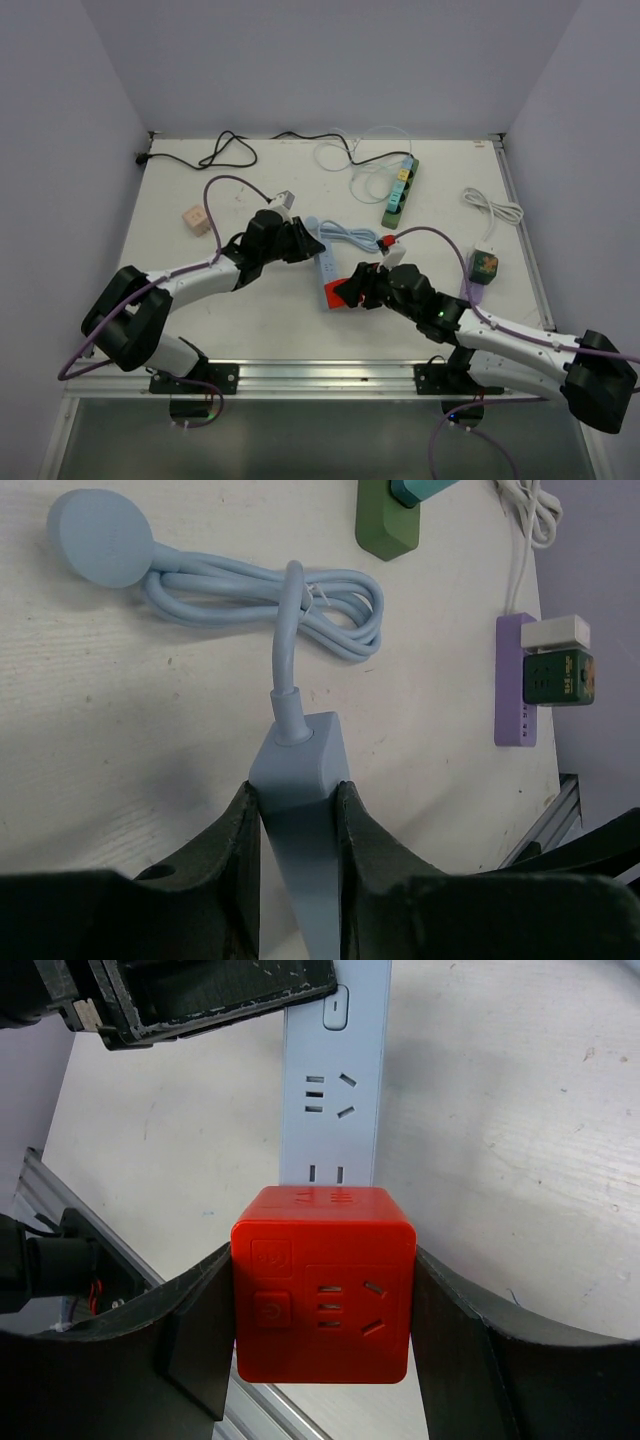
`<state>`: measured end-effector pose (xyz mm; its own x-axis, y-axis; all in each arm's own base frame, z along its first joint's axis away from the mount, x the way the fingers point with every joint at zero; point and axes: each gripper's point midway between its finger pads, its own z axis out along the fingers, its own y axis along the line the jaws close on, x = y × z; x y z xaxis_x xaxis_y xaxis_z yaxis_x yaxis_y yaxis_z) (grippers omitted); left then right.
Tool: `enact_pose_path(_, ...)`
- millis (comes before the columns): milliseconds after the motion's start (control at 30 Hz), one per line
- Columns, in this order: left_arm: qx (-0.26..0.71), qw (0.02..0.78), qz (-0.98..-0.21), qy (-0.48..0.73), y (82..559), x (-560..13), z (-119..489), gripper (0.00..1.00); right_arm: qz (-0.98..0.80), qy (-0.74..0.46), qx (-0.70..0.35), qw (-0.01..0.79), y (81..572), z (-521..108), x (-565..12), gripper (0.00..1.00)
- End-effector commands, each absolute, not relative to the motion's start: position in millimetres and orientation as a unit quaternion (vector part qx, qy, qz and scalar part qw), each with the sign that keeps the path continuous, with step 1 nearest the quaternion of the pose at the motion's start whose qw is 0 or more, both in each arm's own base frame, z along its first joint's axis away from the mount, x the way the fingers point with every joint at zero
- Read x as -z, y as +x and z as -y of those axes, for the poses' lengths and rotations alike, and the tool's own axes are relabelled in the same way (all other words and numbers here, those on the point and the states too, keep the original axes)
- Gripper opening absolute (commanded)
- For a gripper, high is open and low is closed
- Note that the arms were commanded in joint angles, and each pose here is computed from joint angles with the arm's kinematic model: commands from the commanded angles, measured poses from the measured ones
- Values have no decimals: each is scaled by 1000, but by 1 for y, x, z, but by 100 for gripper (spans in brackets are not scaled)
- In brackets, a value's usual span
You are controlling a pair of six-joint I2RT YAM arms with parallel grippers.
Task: Pull the plug off the socket
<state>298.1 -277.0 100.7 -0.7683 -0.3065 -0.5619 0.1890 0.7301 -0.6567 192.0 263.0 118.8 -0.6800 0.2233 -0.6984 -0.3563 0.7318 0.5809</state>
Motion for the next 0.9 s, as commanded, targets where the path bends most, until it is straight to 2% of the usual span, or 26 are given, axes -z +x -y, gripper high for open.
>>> enact_pose_path(0,298,349,-888,23,294,-77,257,0,-751,3,-416,513,218,-259,-201,0)
enact_pose_path(300,223,332,-916,38,294,-46,237,0,-751,-14,-398,527,217,-252,-207,0)
enact_pose_path(667,150,331,-928,80,300,-44,221,0,-780,-189,-346,486,199,-298,-193,0)
enact_pose_path(867,118,331,-931,102,304,-44,222,0,-782,-217,-345,471,190,-316,-194,0)
